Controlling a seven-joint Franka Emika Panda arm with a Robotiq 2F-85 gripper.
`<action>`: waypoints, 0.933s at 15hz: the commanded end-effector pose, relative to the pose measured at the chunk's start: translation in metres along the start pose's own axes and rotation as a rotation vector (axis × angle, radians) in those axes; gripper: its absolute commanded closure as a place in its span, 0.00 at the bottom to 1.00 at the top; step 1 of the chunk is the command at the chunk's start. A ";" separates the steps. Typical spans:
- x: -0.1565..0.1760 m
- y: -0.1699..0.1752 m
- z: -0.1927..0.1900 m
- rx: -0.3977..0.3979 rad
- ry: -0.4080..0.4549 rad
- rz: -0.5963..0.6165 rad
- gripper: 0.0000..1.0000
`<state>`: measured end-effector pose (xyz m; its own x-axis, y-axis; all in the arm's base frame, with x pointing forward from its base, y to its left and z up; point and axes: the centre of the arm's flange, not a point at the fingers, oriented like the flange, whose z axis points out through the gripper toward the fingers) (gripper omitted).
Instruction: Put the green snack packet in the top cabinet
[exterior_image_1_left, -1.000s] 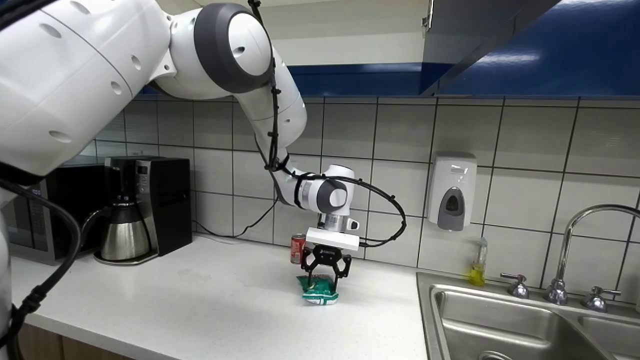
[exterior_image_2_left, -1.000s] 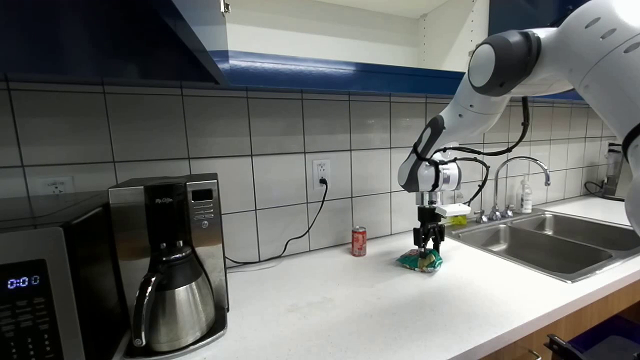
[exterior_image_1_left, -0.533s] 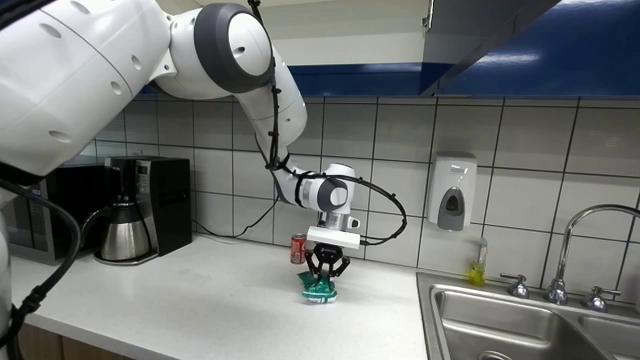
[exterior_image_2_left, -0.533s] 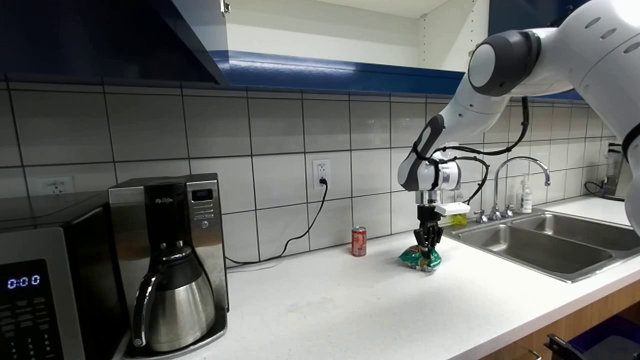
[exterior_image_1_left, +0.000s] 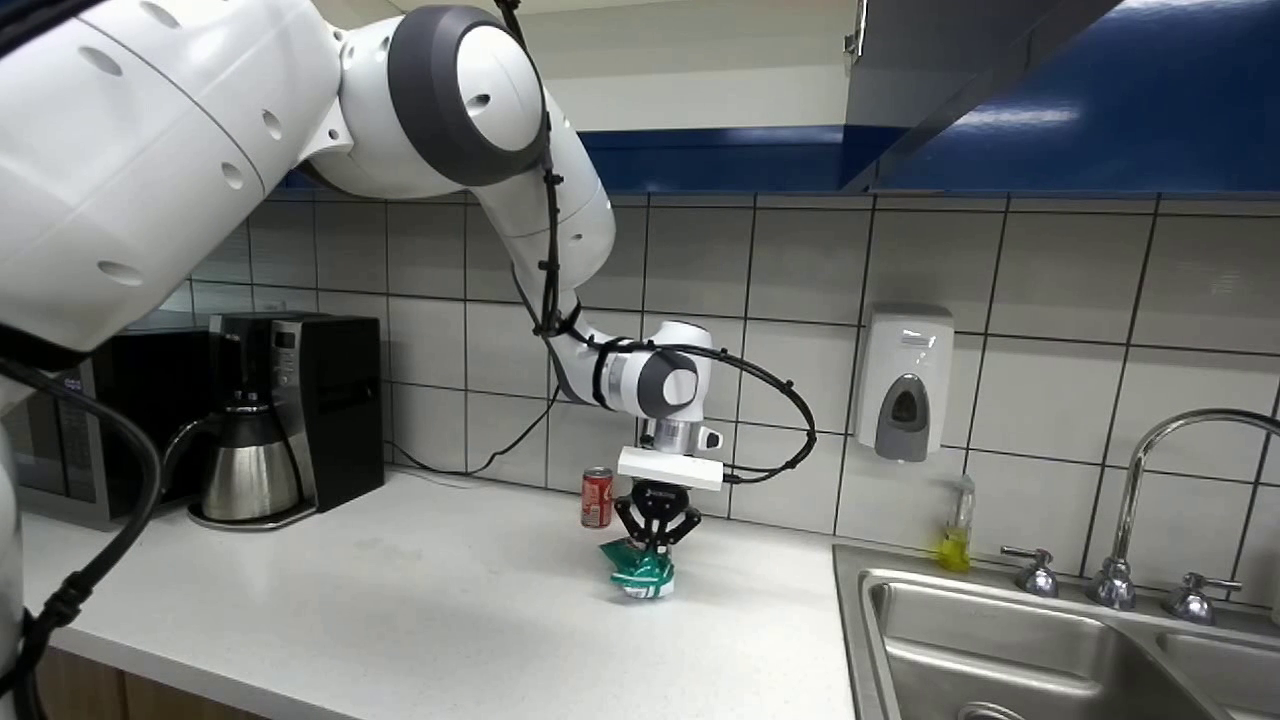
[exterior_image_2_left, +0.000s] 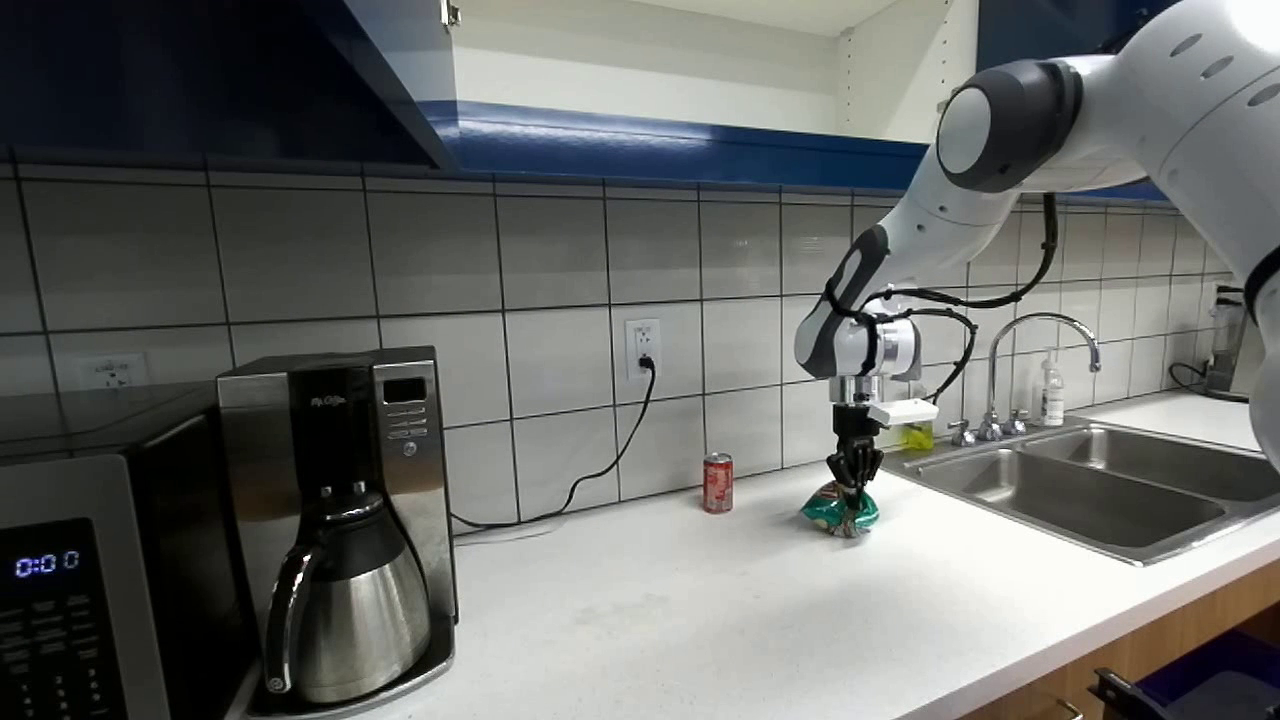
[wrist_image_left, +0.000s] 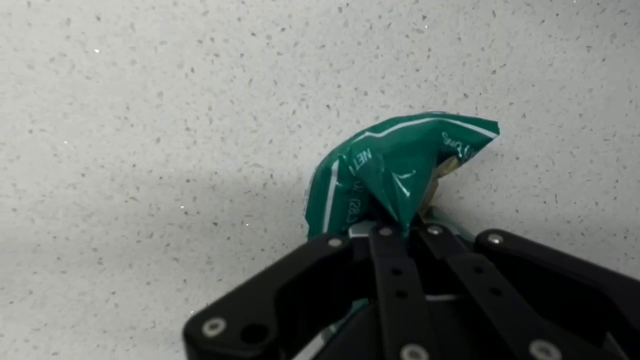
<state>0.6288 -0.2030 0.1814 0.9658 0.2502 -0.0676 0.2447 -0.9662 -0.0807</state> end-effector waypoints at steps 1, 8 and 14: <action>0.000 0.006 -0.005 -0.001 0.005 -0.004 0.99; 0.000 0.006 -0.014 0.002 0.016 0.006 0.99; 0.006 0.006 -0.039 -0.016 0.047 0.005 0.99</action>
<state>0.6372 -0.2085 0.1975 0.9686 0.2456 -0.0387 0.2429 -0.9680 -0.0630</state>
